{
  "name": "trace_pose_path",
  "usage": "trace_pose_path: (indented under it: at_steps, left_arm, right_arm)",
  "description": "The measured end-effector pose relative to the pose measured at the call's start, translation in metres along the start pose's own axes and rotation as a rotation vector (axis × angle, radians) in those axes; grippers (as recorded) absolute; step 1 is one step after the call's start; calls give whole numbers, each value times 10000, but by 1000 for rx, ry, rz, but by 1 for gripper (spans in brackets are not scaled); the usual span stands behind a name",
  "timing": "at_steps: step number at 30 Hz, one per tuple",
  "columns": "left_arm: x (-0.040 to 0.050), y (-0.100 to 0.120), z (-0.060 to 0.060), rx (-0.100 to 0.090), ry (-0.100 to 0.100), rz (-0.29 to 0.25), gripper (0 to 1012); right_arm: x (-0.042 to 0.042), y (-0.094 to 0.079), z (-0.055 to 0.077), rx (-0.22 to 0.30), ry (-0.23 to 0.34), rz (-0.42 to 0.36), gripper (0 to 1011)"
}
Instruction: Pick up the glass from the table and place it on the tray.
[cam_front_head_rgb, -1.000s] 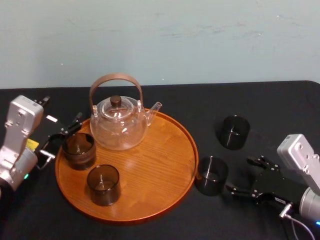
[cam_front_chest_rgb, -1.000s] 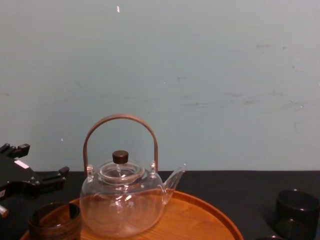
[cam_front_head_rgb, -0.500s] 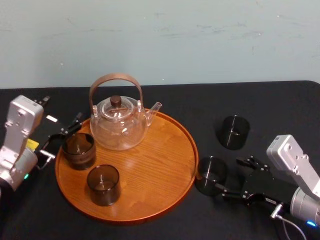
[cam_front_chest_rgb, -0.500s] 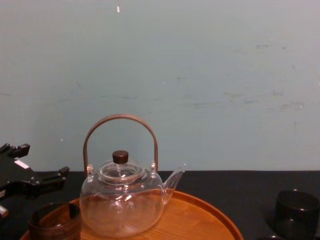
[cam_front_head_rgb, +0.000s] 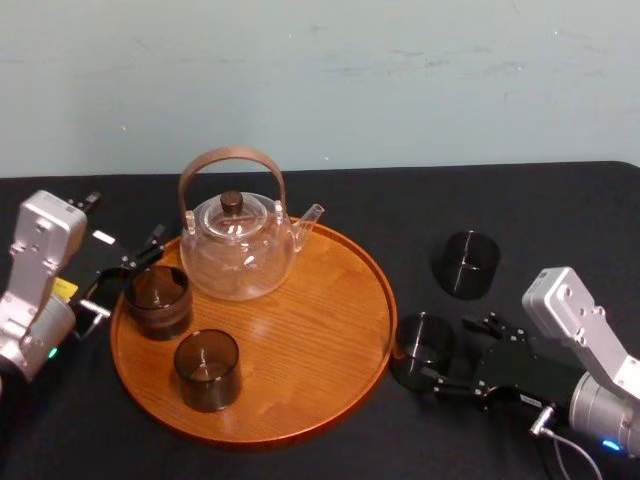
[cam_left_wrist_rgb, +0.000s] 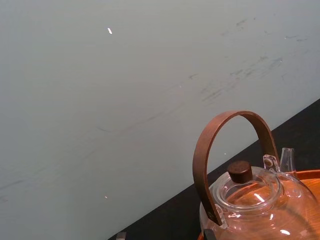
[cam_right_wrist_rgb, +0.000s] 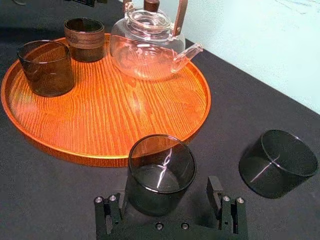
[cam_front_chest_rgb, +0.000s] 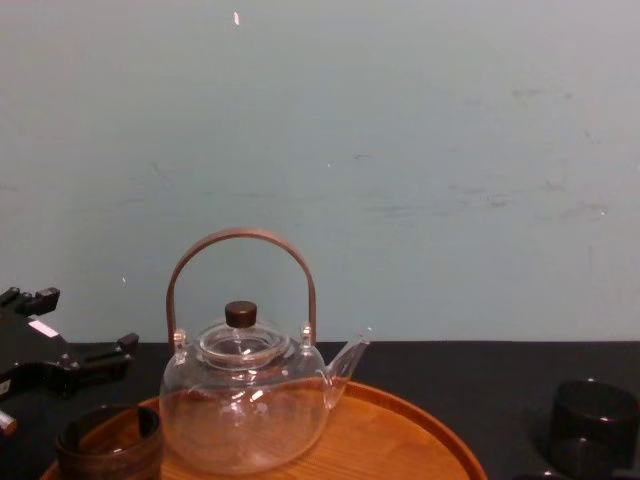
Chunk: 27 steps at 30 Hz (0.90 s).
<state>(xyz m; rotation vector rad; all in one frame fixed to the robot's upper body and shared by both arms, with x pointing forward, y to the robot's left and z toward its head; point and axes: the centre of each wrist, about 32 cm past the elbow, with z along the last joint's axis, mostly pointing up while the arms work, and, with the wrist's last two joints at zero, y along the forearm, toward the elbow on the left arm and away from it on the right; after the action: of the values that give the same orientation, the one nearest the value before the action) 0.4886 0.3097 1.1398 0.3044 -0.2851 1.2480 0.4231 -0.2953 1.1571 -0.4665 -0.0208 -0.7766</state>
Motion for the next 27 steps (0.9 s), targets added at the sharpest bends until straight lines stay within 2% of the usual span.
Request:
trace_pose_path:
  at_steps: [27]
  left_arm:
    - [0, 0, 0, 0, 0, 0, 1001]
  right_arm:
    - [23, 211, 42, -11, 13, 31, 1003]
